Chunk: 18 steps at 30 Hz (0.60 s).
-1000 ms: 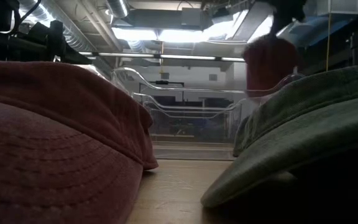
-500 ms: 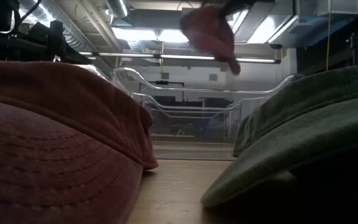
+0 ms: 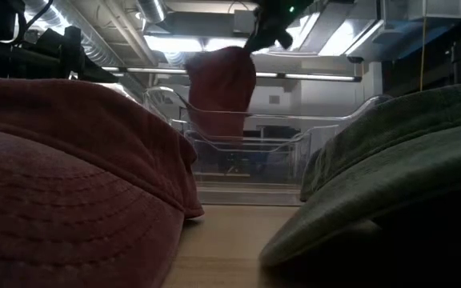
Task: Pick & Place hat
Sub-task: Put the top red cap into the top transparent bin
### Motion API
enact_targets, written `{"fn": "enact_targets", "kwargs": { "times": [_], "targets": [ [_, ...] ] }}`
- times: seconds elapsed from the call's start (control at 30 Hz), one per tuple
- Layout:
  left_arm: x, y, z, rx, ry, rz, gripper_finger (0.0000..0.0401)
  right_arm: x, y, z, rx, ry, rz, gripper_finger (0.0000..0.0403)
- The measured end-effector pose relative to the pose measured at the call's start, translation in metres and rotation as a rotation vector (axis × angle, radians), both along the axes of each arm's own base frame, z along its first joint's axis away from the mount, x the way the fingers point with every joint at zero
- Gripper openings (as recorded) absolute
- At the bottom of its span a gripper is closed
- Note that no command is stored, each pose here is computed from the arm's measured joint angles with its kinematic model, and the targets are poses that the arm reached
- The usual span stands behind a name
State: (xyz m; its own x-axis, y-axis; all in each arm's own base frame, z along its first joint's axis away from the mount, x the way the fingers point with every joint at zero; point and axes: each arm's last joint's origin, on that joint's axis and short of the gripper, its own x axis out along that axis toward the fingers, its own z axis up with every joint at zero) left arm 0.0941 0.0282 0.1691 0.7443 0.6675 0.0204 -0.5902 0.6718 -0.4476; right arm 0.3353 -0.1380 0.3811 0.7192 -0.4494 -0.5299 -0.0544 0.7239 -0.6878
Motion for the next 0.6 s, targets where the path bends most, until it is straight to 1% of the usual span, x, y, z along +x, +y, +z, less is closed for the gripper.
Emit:
{"fn": "enact_targets", "kwargs": {
  "times": [0.13,0.4,0.5,0.6],
  "targets": [
    [0.0,0.0,0.0,0.0,0.0,0.0,0.019,0.01,-0.008,-0.025,0.009,0.004,0.001,0.0045],
    [0.0,0.0,0.0,0.0,0.0,0.0,0.0189,0.011,-0.009,-0.065,0.053,0.033,0.005,0.0045],
    [0.0,0.0,0.0,0.0,0.0,0.0,0.019,0.012,-0.008,-0.075,0.087,0.007,0.002,0.0045],
    [0.0,0.0,0.0,0.0,0.0,0.001,0.0191,0.014,-0.009,-0.081,0.064,-0.04,-0.013,0.0045]
  ]
}}
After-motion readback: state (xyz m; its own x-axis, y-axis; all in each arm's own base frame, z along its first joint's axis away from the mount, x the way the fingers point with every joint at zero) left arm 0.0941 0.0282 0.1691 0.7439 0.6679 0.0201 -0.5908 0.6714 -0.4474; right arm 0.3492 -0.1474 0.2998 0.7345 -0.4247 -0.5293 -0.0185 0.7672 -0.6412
